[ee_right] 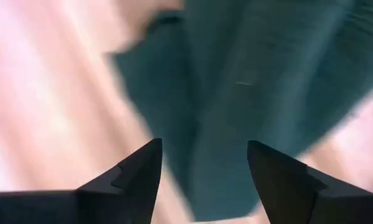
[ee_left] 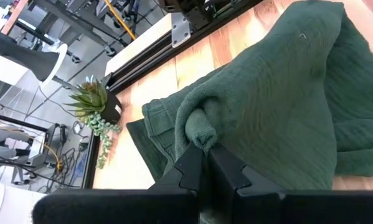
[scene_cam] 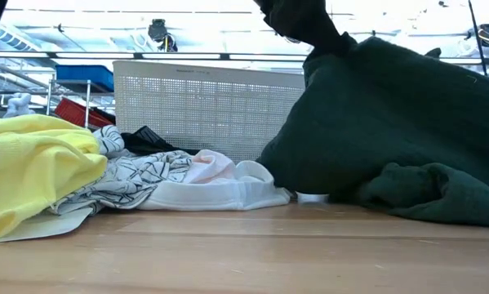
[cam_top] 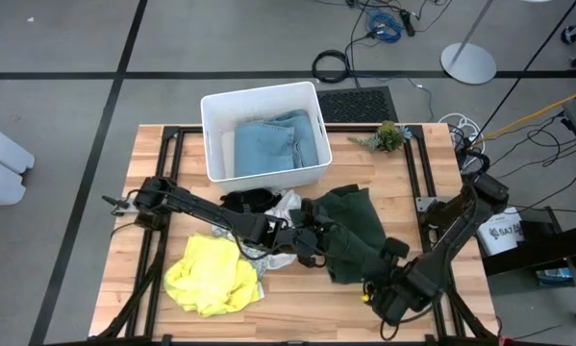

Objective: Fold laundry
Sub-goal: Fold the green polo shirt

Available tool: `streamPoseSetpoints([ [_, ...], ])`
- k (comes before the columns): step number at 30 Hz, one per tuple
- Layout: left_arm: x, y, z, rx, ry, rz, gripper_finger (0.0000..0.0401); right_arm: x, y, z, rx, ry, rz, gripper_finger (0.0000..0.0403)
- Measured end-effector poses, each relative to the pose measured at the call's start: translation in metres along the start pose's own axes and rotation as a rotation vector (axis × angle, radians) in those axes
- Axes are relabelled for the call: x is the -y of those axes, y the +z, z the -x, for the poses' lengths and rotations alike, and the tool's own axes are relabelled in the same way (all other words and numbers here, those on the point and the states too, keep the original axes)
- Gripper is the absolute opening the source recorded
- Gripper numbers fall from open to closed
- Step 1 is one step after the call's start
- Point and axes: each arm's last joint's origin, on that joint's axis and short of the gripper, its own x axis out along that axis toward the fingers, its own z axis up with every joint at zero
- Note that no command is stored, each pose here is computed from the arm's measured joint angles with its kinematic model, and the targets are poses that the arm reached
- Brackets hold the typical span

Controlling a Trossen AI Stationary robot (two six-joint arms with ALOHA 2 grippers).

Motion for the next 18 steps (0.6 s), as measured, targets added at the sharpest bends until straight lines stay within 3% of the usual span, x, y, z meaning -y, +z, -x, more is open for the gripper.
streamPoseSetpoints([
  [3, 0.0, 0.0, 0.0, 0.0, -0.001, 0.0, 0.0017, 0.001, -0.002, -0.009, -0.027, -0.1, 0.007, 0.0214],
  [11, 0.001, 0.0, 0.0, 0.001, -0.026, -0.004, 0.0017, 0.001, -0.005, -0.02, -0.009, -0.206, 0.018, 0.0198],
  [18, 0.002, 0.0, 0.0, 0.007, -0.04, 0.019, 0.0017, 0.002, -0.003, -0.047, -0.071, -0.216, 0.026, 0.0197],
])
